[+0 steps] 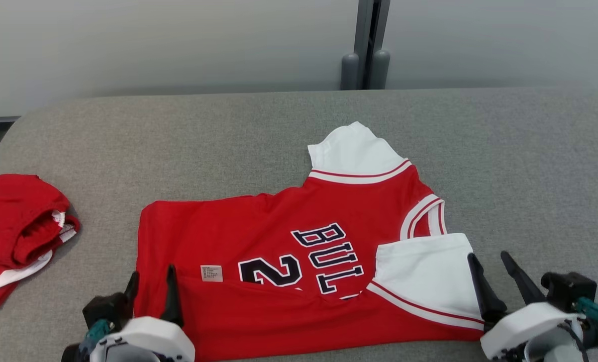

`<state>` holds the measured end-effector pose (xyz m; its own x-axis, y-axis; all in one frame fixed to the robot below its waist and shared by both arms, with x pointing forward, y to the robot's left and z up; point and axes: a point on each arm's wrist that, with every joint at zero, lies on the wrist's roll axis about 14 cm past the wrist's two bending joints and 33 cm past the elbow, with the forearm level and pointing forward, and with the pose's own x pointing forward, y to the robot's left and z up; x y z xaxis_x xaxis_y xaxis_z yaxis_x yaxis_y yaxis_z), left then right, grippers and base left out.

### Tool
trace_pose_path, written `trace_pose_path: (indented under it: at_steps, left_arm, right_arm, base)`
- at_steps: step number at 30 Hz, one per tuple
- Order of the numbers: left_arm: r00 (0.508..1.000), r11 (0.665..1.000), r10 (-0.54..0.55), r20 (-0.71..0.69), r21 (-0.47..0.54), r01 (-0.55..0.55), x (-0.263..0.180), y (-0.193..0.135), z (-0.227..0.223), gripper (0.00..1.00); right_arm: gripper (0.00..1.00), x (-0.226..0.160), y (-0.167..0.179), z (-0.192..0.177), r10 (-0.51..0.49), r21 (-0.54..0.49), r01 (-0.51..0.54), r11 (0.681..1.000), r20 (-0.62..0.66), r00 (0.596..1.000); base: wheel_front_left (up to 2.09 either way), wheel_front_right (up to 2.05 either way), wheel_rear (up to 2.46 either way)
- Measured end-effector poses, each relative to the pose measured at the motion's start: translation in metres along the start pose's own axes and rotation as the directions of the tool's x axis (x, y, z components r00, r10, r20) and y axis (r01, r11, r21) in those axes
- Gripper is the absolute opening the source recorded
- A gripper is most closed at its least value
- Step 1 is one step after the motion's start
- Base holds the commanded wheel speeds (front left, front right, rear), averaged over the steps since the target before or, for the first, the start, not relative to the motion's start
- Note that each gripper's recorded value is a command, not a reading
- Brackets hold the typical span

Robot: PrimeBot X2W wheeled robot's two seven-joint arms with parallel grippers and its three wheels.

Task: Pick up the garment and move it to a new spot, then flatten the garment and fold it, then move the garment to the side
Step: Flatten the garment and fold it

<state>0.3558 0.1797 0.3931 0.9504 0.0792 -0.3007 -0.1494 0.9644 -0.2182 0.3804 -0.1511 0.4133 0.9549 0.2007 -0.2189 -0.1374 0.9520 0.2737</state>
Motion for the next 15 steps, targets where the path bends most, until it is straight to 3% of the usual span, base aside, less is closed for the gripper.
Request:
trace_pose_path:
  at_steps: [10, 15]
  left_arm:
    - [1.000, 0.994, 0.029, -0.013, 0.108, -0.027, 0.076, 0.007, 0.026, 1.00]
    - [0.997, 0.986, 0.041, -0.063, 0.164, -0.030, 0.099, 0.011, 0.021, 1.00]
  right_arm:
    - [1.00, 0.066, 0.027, 0.035, 0.103, -0.076, -0.098, 0.992, 0.058, 0.993]
    - [1.00, 0.081, 0.035, 0.030, 0.135, -0.079, -0.131, 0.988, 0.041, 0.990]
  base:
    - [0.00, 0.00, 0.00]
    - [0.00, 0.00, 0.00]
